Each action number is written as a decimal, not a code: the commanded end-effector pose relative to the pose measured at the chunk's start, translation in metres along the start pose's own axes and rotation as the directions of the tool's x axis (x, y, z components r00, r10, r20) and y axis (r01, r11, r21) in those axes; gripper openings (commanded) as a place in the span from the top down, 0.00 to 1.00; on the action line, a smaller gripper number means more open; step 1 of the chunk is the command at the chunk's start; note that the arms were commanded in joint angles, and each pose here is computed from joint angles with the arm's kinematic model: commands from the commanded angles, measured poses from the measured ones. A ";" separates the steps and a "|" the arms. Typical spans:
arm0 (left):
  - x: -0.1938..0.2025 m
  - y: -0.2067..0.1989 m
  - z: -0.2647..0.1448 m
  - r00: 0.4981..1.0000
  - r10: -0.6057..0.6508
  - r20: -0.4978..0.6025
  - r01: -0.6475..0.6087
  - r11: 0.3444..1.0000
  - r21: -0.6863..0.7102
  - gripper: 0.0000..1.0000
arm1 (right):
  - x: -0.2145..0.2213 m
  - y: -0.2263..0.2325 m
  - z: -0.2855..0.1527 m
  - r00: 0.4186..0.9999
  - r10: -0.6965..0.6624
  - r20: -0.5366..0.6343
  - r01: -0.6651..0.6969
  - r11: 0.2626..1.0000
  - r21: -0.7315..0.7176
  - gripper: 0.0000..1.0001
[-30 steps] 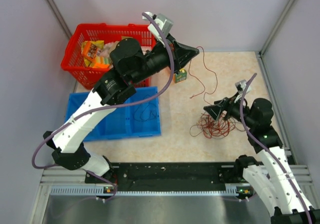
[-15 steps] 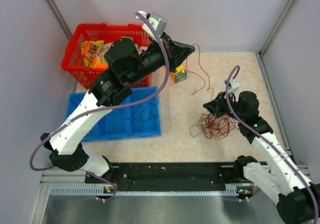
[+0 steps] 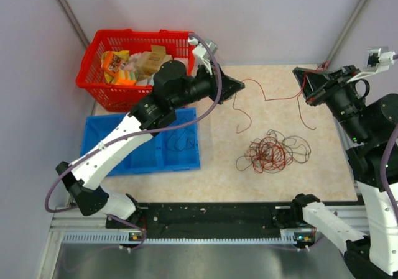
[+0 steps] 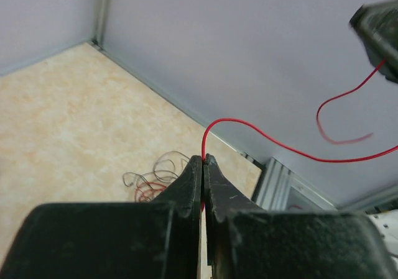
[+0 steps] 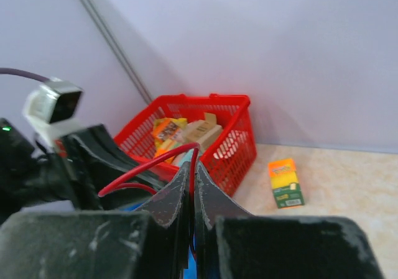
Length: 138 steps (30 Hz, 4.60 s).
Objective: Untangle the cables
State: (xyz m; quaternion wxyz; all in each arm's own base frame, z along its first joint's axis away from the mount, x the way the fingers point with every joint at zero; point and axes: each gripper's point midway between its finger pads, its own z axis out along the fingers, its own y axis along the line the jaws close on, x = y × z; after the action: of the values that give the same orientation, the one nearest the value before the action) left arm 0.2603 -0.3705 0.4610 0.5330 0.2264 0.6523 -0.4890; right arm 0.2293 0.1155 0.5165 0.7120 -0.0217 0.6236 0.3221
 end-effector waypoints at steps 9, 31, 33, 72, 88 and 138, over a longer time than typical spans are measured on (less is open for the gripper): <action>0.001 -0.071 0.006 0.989 -0.145 0.000 0.134 0.915 0.380 0.98 | 0.039 0.056 0.008 0.902 0.368 -0.226 -0.419 0.873 -0.251 1.00; 0.051 -0.071 0.028 0.985 -0.159 -0.069 0.172 0.933 0.315 0.75 | 0.086 0.041 0.024 0.718 0.653 -0.242 -0.693 0.703 -0.158 1.00; 0.055 -0.068 0.031 0.984 -0.163 -0.077 0.178 0.937 0.301 0.75 | 0.083 0.041 0.023 0.711 0.666 -0.224 -0.702 0.692 -0.171 1.00; 0.077 0.198 -0.209 0.992 -0.030 -0.122 -0.096 0.449 -0.889 1.00 | 0.265 -0.071 -0.078 0.808 0.284 -0.516 -0.184 0.954 0.237 0.13; 0.071 0.236 -0.327 0.987 0.110 0.121 0.119 0.026 -0.993 1.00 | 0.268 -0.076 -0.083 0.807 0.300 -0.509 -0.185 0.946 0.265 0.13; 0.277 0.026 0.037 0.841 -0.031 -0.540 0.017 0.999 -0.032 0.12 | 0.337 -0.172 -0.146 0.692 0.684 -0.231 -0.281 0.550 0.787 0.30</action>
State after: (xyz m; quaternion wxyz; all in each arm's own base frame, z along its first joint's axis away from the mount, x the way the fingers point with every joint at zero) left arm 0.2119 -0.4314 0.1972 0.3273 0.2931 0.8050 -0.3986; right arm 0.1760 0.0442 0.1013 0.3299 0.3400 0.8664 0.1575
